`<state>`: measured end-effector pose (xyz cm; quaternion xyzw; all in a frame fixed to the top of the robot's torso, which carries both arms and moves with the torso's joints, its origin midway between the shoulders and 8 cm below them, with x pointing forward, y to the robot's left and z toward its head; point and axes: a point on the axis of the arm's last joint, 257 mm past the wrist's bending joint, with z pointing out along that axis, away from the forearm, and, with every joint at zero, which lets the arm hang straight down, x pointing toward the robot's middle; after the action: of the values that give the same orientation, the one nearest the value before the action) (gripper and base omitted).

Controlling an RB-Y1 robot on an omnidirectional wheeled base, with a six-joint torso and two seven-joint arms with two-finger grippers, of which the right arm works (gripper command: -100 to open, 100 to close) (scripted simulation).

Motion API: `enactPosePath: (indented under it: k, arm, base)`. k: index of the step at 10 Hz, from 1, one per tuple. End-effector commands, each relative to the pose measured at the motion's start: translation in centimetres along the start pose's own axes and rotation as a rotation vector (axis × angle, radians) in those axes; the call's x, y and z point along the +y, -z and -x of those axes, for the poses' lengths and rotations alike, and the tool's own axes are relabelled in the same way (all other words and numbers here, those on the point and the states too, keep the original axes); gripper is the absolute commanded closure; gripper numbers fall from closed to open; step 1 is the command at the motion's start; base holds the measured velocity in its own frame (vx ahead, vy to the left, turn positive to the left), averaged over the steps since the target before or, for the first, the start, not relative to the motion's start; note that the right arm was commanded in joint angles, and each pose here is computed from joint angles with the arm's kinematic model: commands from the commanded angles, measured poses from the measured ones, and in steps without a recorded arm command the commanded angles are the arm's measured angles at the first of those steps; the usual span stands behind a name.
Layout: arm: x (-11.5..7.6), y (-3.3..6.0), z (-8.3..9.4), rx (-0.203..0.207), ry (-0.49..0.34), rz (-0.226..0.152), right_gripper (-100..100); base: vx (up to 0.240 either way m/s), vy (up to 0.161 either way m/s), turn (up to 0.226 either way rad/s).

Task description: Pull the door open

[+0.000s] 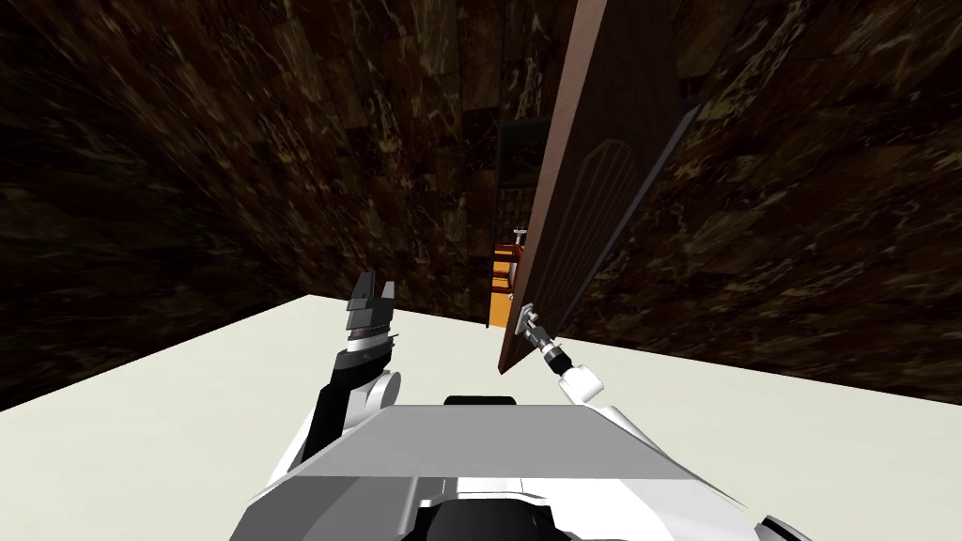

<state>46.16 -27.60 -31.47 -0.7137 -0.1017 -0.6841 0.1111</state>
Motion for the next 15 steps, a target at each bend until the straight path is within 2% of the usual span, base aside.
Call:
enactPosePath:
  k: [1, 2, 3, 7, 8, 9, 14, 15]
  arm:
    - [0.5, -0.24, -1.9, 0.039, 0.019, 0.001, -100]
    - [-0.2, 0.26, -0.1, 0.003, 0.003, -0.005, -100]
    - [0.8, -0.29, -0.8, -0.008, -0.006, 0.001, -100]
    - [1.7, -0.76, -1.5, -0.011, -0.01, 0.008, -100]
    - [0.4, -0.12, 0.2, -0.045, -0.024, -0.001, -100]
    - [0.4, -0.12, 0.2, -0.045, -0.024, -0.001, 100]
    - [0.4, -0.12, 0.2, -0.045, -0.024, -0.001, 100]
    - [-0.4, -0.07, -0.1, -0.03, -0.016, -0.024, -100]
  base:
    - [-0.076, -0.085, 0.004]
    - [-0.029, -0.017, 0.03]
    - [-0.004, -0.022, 0.13]
    - [0.015, -0.033, 0.035]
    - [0.011, 0.002, 0.036]
    - [-0.004, 0.011, -0.015]
    - [-0.002, 0.0, 0.0]
    - [-0.077, -0.12, 0.043]
